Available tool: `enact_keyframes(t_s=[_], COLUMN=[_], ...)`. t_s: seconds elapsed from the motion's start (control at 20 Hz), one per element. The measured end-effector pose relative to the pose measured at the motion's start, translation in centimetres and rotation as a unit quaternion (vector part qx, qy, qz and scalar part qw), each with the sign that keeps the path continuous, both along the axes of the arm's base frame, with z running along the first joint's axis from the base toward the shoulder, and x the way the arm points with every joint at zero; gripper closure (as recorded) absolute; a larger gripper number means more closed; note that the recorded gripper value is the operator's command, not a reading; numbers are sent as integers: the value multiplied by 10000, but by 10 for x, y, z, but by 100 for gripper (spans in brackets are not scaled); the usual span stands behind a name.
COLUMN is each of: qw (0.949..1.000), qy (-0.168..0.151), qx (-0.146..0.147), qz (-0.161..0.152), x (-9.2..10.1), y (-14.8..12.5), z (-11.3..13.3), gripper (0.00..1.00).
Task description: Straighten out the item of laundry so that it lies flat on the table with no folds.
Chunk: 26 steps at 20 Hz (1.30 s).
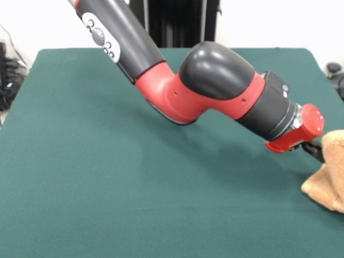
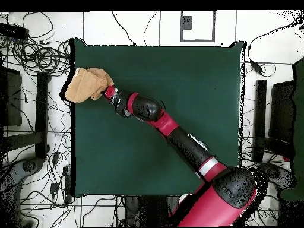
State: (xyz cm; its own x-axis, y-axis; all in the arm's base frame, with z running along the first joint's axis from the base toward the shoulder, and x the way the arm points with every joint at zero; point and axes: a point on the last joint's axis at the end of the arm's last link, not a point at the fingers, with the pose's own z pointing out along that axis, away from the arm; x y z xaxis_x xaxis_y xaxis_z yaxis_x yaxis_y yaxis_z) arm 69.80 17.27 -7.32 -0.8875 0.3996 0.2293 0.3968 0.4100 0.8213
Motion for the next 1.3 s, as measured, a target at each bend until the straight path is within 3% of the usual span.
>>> enact_keyframes(t_s=[0.3, 0.4, 0.5, 0.55, 0.6, 0.65, 0.7, 0.8, 1.0, 1.05, 1.15, 1.3], qw=[9975, 9895, 9840, 9785, 9613, 9526, 9335, 9142, 8832, 8780, 8728, 8679], qy=[-352, -756, -929, -1070, -1429, -1591, -1928, -2220, -2637, -2703, -2753, -2763], qx=[-529, -1131, -1410, -1648, -2227, -2452, -2850, -3185, -3657, -3738, -3836, -3961], qz=[309, 493, 568, 625, 768, 840, 1010, 1159, 1292, 1280, 1234, 1163], x=[-2, -2, -2, -3, -6, -7, -8, -7, -1, 3, 10, 19], y=[1, 2, 4, 5, 9, 14, 25, 34, 42, 40, 33, 17], z=[10, 11, 9, 6, -2, -3, 1, 5, 10, 11, 12, 11], gripper=[100, 100, 100, 100, 100, 100, 100, 100, 100, 100, 100, 100])
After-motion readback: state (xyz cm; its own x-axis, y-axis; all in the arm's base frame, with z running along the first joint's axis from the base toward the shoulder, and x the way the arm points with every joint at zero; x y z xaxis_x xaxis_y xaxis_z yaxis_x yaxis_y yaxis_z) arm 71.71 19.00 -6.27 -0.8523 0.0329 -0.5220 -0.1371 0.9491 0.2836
